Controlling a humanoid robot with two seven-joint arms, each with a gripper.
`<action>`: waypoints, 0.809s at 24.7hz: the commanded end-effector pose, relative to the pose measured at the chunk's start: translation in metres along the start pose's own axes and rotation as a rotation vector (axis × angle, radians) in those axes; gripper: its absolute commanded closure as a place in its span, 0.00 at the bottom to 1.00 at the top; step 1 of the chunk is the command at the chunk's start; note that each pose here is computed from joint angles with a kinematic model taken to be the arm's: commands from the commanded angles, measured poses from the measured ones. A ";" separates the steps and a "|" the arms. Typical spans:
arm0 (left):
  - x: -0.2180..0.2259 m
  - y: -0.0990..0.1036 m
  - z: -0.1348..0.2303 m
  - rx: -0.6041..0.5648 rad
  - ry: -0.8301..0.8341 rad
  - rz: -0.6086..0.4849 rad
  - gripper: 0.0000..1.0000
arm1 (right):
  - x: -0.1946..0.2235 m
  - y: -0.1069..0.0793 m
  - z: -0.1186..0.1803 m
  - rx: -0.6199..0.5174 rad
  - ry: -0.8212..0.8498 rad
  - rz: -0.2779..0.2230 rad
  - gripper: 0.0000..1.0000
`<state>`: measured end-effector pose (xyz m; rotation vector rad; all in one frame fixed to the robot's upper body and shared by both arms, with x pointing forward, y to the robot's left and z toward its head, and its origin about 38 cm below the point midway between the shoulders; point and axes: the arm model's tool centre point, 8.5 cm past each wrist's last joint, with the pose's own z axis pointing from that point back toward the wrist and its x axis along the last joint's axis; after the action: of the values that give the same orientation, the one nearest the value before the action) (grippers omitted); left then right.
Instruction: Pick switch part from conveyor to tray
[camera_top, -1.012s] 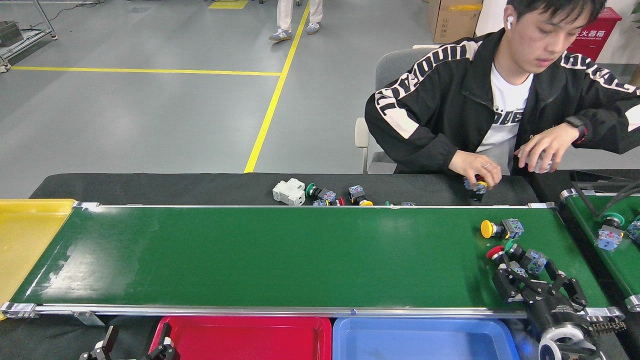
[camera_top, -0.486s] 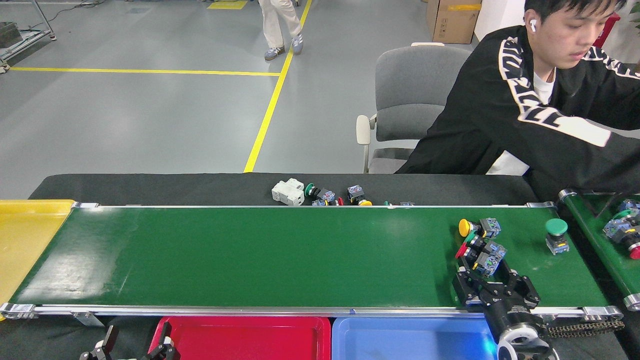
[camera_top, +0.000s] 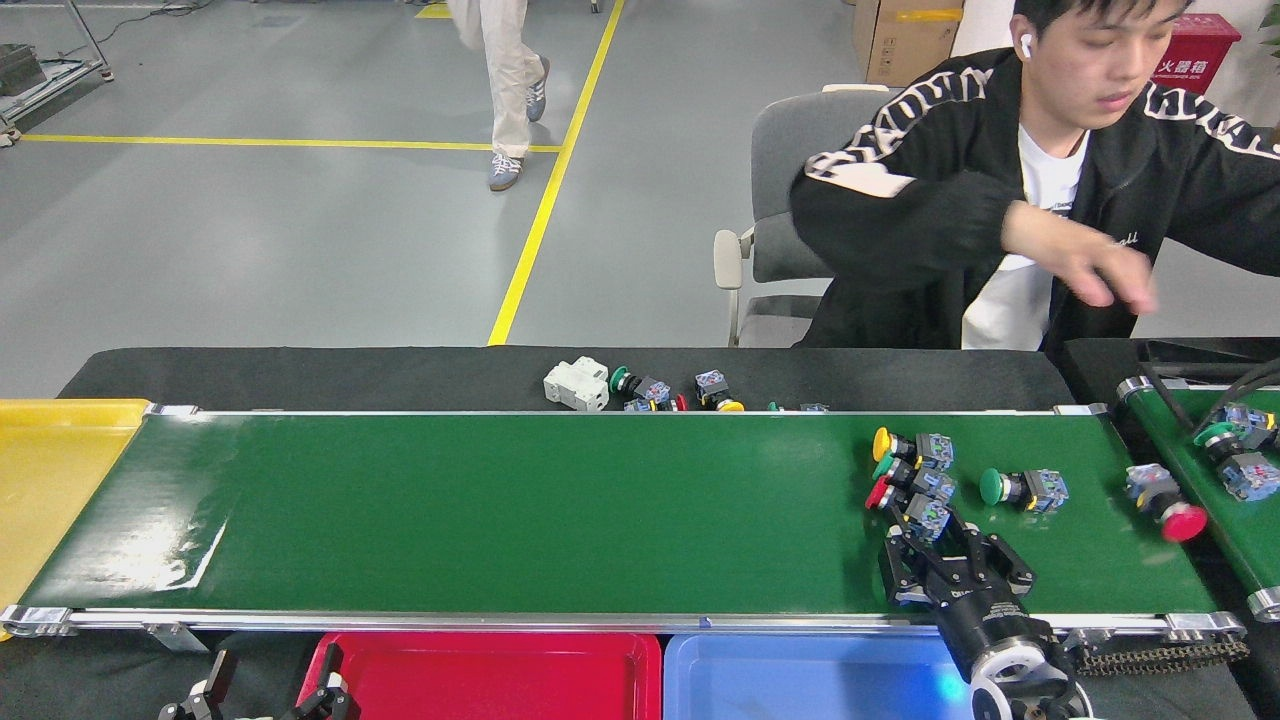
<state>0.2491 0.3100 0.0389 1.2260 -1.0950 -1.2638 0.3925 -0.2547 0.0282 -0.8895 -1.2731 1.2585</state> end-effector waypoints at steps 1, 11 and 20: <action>-0.002 0.006 -0.002 0.021 0.003 -0.010 0.00 | 0.002 -0.013 -0.005 -0.032 -0.023 0.005 0.61; -0.002 0.006 -0.001 0.019 0.003 -0.011 0.00 | 0.081 -0.041 0.034 -0.123 -0.366 -0.016 0.57; -0.001 0.005 -0.001 0.015 0.000 -0.010 0.00 | 0.238 0.008 0.056 0.016 -0.629 0.042 0.01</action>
<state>0.2488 0.3103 0.0388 1.2265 -1.0932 -1.2633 0.3024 -0.0380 0.0665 -0.4792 -1.7479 1.6736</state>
